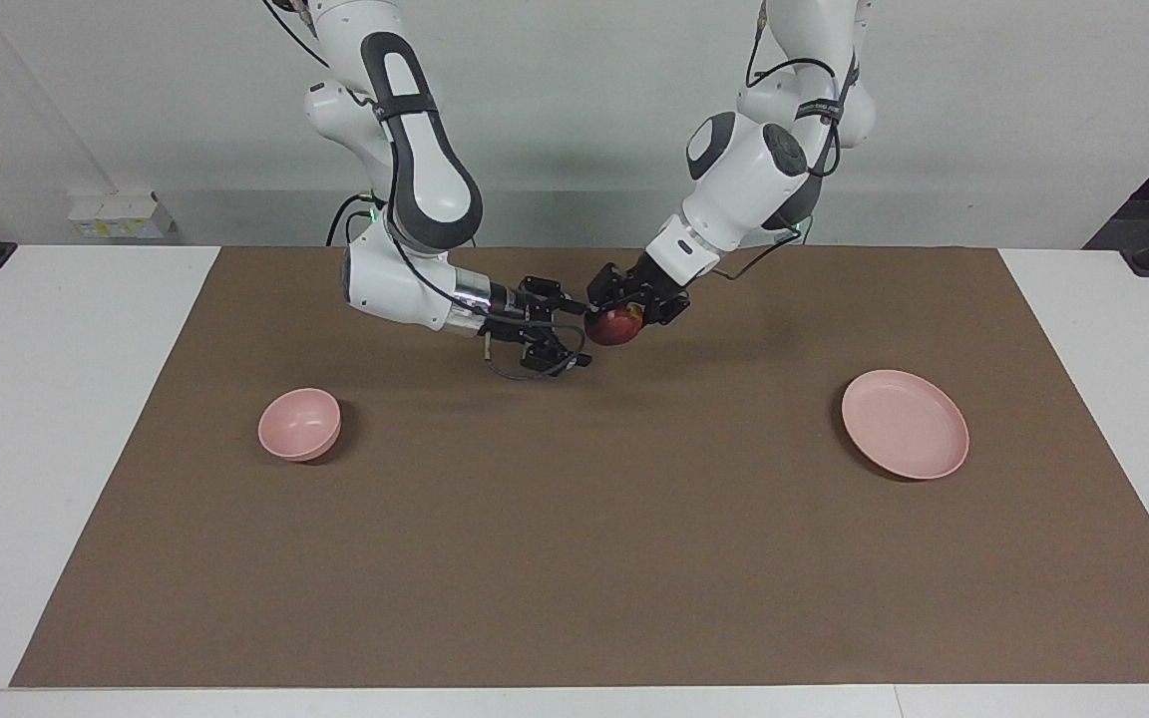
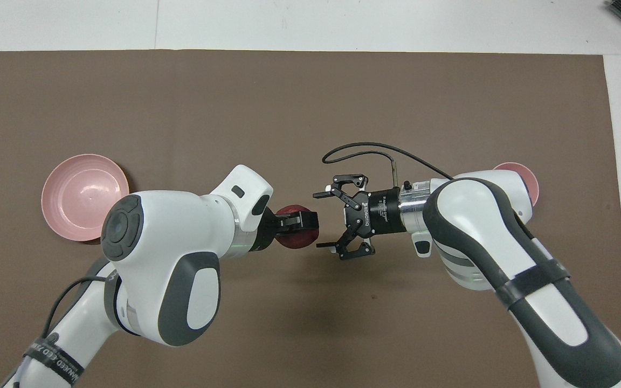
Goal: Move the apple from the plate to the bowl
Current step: 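Close the right gripper on the apple held by the left gripper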
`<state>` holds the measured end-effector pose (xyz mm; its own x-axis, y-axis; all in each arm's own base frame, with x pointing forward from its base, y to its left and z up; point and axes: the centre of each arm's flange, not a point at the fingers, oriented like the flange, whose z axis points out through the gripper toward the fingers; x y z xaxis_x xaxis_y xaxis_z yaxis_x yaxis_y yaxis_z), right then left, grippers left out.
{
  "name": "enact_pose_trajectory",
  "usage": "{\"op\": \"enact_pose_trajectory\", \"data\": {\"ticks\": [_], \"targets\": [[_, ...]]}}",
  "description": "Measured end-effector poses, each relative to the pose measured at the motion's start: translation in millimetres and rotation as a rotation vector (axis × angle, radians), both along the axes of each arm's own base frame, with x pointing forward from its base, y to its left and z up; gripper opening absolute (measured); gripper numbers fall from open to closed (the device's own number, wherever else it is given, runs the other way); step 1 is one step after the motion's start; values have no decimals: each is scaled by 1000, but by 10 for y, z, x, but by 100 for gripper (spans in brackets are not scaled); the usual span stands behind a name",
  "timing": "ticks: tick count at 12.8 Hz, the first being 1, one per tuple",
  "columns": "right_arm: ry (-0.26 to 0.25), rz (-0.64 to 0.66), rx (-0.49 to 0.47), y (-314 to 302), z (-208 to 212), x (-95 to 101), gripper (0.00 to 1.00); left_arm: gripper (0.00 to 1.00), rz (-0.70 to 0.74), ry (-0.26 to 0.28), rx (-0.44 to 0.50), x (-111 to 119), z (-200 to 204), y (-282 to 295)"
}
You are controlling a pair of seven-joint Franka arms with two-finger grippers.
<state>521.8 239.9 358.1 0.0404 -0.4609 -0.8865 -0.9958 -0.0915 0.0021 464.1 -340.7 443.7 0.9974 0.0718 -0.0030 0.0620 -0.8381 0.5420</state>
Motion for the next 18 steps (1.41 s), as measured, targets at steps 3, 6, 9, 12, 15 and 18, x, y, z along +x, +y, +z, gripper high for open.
{"op": "enact_pose_trajectory", "data": {"ticks": [3, 6, 9, 12, 15, 18], "targets": [[-31, 40, 35, 33, 15, -35, 100, 78, -13, 1, -4, -21, -16, -122], [-36, 32, 54, 42, 35, -32, 100, 78, -18, 1, -5, -37, -25, -152], [-34, 36, 57, 44, 37, -42, 94, 78, -21, -1, -6, -50, -21, -175], [-34, 35, 58, 34, 41, -45, 82, 78, -19, -3, -6, -38, -21, -168], [-35, 36, 58, 32, 44, -44, 80, 78, -20, -4, -6, -35, -20, -166], [-53, 50, 40, 11, 71, -29, 80, 86, -31, -19, -3, -28, 20, -185]]}}
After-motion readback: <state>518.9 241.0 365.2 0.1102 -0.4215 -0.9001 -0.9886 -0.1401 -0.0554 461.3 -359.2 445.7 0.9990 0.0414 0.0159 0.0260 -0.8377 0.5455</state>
